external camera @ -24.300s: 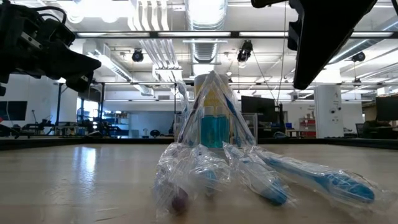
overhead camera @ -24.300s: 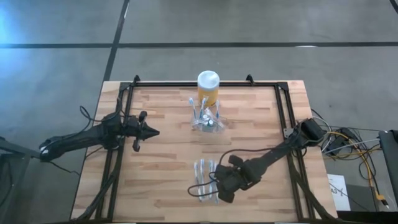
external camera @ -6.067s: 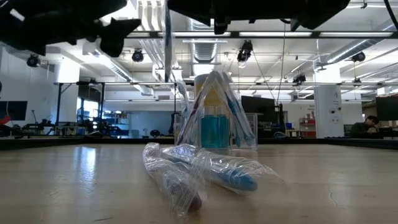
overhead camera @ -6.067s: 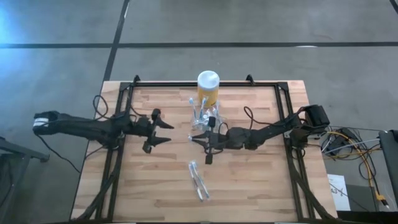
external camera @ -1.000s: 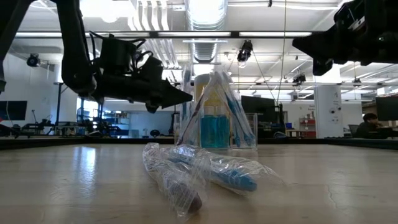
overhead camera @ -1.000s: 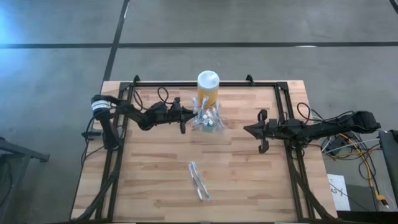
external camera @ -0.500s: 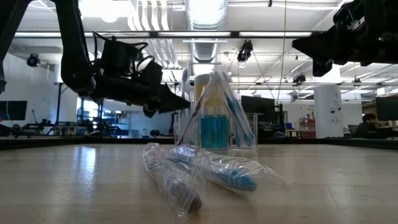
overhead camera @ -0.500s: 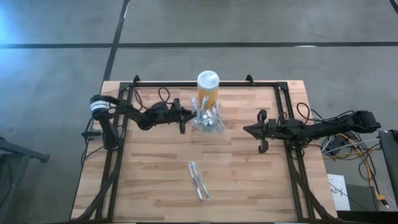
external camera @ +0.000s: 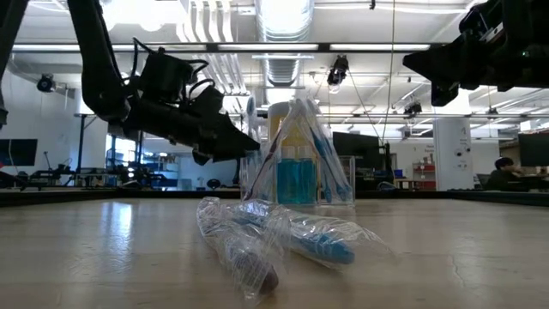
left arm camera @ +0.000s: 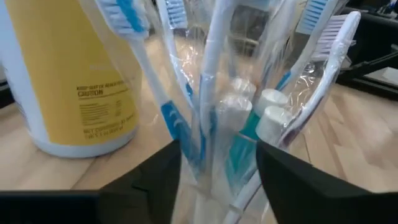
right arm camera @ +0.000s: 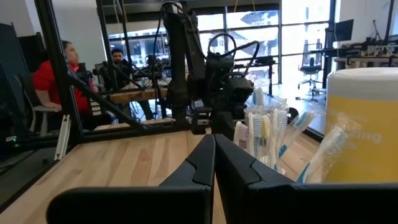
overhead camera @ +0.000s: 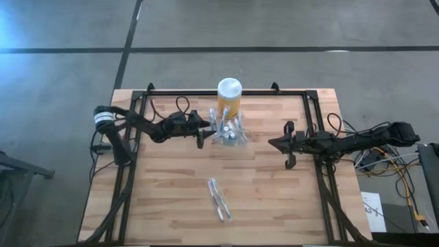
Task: Pick & Place toothbrushing station
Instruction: Put the blue toothbrush into the transparent organizer
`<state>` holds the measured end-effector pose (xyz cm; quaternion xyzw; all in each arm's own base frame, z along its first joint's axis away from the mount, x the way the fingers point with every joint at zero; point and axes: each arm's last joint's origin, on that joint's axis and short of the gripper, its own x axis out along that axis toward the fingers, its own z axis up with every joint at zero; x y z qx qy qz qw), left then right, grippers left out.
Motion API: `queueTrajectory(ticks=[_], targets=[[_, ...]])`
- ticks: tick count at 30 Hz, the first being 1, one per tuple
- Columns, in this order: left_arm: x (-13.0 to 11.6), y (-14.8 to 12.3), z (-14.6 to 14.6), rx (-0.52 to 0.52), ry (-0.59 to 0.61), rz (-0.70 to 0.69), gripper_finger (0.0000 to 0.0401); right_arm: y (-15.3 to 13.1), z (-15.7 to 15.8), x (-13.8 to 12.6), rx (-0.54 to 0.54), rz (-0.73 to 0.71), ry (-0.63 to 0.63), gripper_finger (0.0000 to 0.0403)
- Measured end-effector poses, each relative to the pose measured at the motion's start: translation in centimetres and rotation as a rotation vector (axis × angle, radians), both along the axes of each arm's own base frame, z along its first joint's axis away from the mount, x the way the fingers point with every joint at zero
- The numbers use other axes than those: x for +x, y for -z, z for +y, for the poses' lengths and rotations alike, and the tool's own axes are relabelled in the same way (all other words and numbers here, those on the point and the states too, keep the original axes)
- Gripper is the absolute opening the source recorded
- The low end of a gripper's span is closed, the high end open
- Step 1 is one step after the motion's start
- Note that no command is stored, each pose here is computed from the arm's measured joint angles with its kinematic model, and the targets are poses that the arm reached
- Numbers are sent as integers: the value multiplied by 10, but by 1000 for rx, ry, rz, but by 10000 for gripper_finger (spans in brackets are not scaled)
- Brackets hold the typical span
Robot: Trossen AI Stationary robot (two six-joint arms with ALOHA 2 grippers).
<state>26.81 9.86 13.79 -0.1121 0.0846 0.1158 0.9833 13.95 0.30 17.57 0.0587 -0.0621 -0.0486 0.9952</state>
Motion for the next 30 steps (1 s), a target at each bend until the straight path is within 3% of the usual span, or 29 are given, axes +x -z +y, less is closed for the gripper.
queueTrajectory(ticks=[10, 18, 25, 30], targets=[[-19, -23, -4, 47, -79, 88, 319, 4, 0, 2, 5, 34, -2, 8], [-43, -35, -13, 27, -80, 155, 358, 4, 0, 3, 21, 30, -3, 8], [-81, -41, -28, 47, -71, 17, 329, 4, 0, 3, 36, 29, -6, 8], [-106, -46, -40, 83, -12, -74, 229, 5, 1, 3, 54, 33, -13, 8]])
